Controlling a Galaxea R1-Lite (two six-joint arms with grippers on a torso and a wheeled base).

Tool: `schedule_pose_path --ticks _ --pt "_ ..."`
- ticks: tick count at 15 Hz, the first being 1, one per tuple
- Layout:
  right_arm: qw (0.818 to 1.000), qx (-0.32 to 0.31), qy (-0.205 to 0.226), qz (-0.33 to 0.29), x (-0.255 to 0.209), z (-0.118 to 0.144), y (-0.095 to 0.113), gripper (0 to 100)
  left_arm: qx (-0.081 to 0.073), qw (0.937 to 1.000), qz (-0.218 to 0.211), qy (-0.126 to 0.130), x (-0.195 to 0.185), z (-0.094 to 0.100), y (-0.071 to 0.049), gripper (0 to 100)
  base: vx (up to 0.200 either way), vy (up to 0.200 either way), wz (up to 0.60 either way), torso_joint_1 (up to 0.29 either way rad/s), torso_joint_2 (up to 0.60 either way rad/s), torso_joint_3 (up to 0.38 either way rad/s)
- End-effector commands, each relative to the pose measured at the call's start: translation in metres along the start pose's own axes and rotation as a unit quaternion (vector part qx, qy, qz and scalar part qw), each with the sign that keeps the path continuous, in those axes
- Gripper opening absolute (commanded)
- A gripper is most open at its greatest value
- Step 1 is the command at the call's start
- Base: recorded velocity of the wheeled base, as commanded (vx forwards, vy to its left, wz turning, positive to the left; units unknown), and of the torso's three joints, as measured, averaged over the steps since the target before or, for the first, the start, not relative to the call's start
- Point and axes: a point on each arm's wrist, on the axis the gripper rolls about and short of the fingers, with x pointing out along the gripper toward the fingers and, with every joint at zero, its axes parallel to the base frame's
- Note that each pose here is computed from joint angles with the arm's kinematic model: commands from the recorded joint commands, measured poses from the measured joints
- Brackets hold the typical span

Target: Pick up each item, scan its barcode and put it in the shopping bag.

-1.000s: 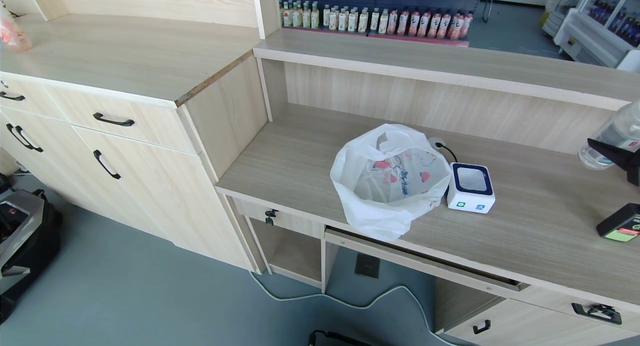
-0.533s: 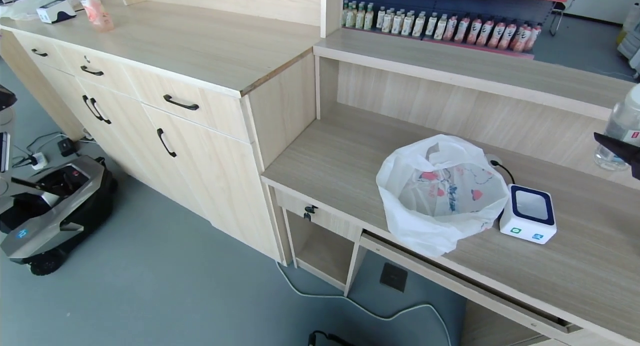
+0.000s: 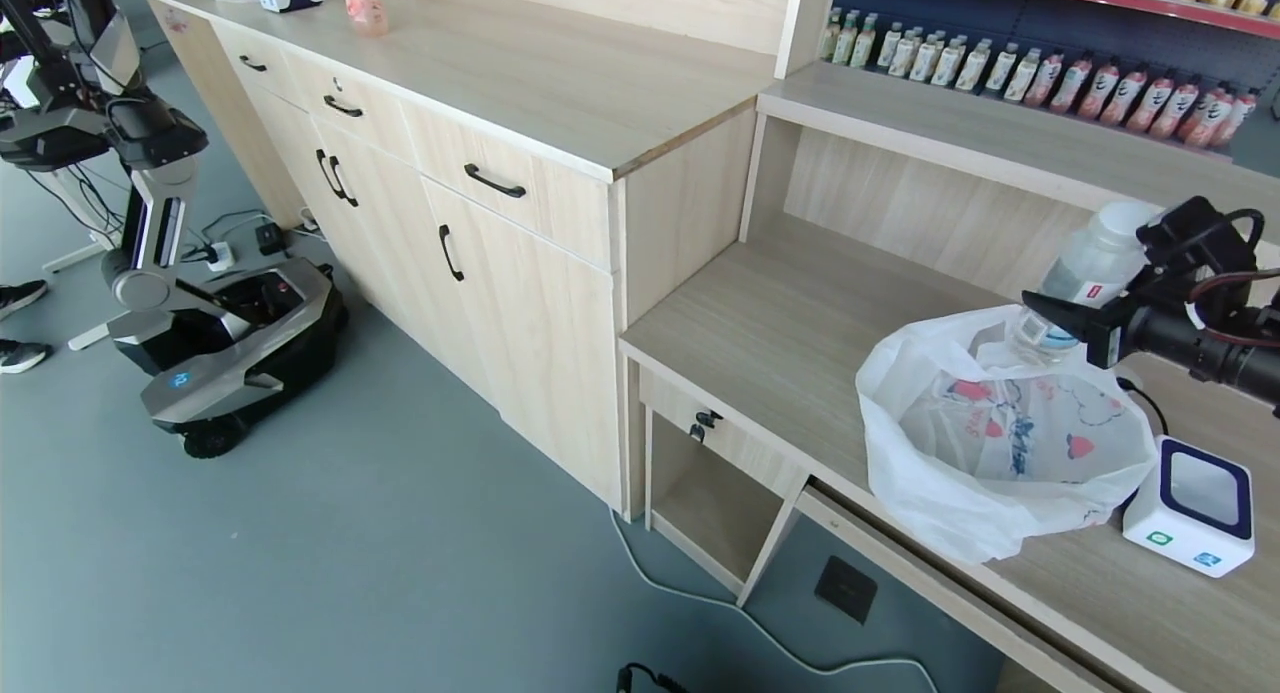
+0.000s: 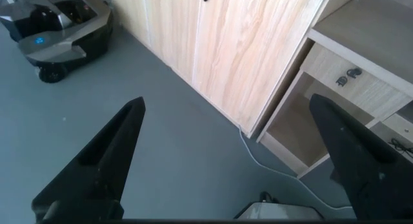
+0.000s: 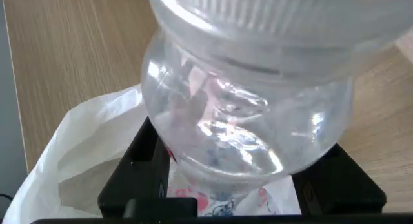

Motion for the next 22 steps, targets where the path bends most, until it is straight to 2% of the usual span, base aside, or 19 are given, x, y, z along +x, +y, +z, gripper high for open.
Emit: schedule_pose_path --ticks 1,7,10,14,21,22 --pt "0.996 0.065 0.031 0.044 0.04 -0.041 0.019 0 0.0 1.0 0.0 0.0 0.0 0.0 0.0 100 0.0 0.0 0.0 0.0 0.0 0.0" --pt "0.99 0.126 0.038 0.051 0.076 -0.087 0.03 0 0.0 1.0 0.0 0.0 0.0 0.0 0.0 100 0.0 0.0 0.0 0.0 0.0 0.0" --pt "0.99 0.125 0.036 0.05 0.089 -0.099 0.03 0 0.0 1.0 0.0 0.0 0.0 0.0 0.0 100 0.0 0.0 0.0 0.0 0.0 0.0" --pt "0.993 0.113 0.016 0.041 0.103 -0.098 0.021 0 0.0 1.0 0.0 0.0 0.0 0.0 0.0 100 0.0 0.0 0.0 0.0 0.0 0.0" --pt "0.991 0.124 0.036 0.038 0.086 -0.106 0.023 0 0.0 1.0 0.0 0.0 0.0 0.0 0.0 100 0.0 0.0 0.0 0.0 0.0 0.0" --pt "0.991 0.124 0.037 0.037 0.084 -0.106 0.022 100 0.0 1.0 0.0 0.0 0.0 0.0 0.0 100 0.0 0.0 0.0 0.0 0.0 0.0"
